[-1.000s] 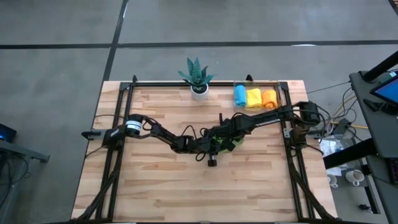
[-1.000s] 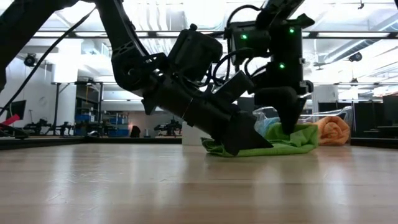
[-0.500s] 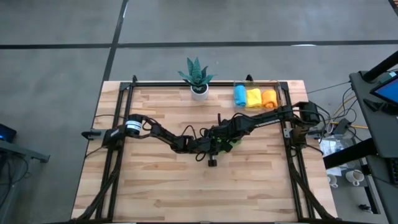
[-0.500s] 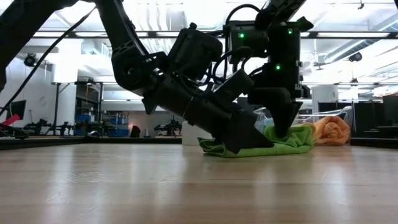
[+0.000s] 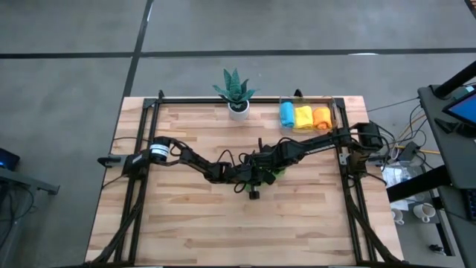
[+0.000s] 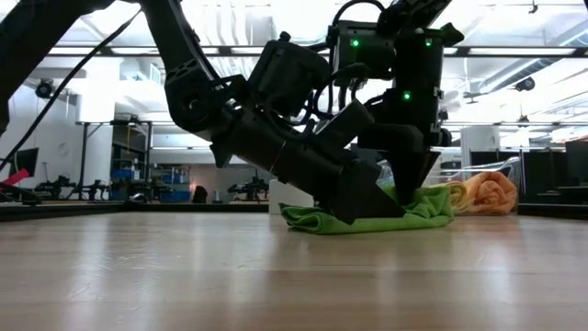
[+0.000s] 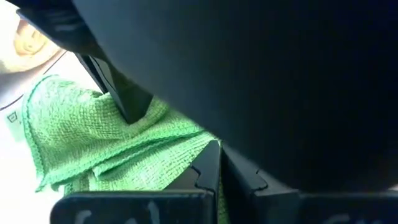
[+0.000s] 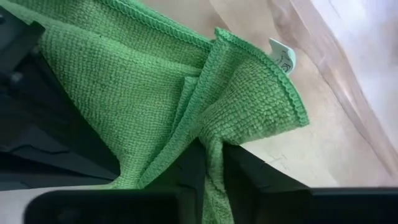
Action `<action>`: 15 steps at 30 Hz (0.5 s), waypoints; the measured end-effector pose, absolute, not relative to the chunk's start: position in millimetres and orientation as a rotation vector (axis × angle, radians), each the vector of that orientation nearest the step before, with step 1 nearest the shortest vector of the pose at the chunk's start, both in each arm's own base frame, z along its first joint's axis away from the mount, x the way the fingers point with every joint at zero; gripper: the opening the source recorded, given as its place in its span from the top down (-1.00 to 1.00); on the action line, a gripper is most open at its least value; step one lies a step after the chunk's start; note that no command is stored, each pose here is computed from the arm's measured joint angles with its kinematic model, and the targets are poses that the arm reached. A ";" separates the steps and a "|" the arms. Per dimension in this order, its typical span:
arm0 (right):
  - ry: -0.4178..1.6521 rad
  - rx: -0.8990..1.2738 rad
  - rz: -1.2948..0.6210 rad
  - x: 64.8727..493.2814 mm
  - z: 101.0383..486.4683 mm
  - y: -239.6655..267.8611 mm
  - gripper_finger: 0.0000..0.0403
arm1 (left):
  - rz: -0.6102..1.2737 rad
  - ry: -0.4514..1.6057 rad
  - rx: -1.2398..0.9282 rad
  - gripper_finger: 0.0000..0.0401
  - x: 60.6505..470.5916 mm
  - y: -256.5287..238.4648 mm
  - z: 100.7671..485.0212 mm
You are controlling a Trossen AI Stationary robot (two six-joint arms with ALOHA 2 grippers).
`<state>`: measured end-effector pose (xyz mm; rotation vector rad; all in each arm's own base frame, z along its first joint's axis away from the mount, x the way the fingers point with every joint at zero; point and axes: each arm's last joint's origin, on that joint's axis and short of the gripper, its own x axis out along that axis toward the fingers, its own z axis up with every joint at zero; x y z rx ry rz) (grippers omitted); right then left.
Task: Roll microfiber towels into tight, uniform cylinder then place into a basket
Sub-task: Roll the green microfiber cloth
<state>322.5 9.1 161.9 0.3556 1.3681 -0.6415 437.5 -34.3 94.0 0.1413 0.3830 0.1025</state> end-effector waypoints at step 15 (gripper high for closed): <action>1.359 0.323 -0.600 325.3 166.4 18.2 0.32 | 0.102 0.381 0.151 1.00 437.9 -32.9 95.6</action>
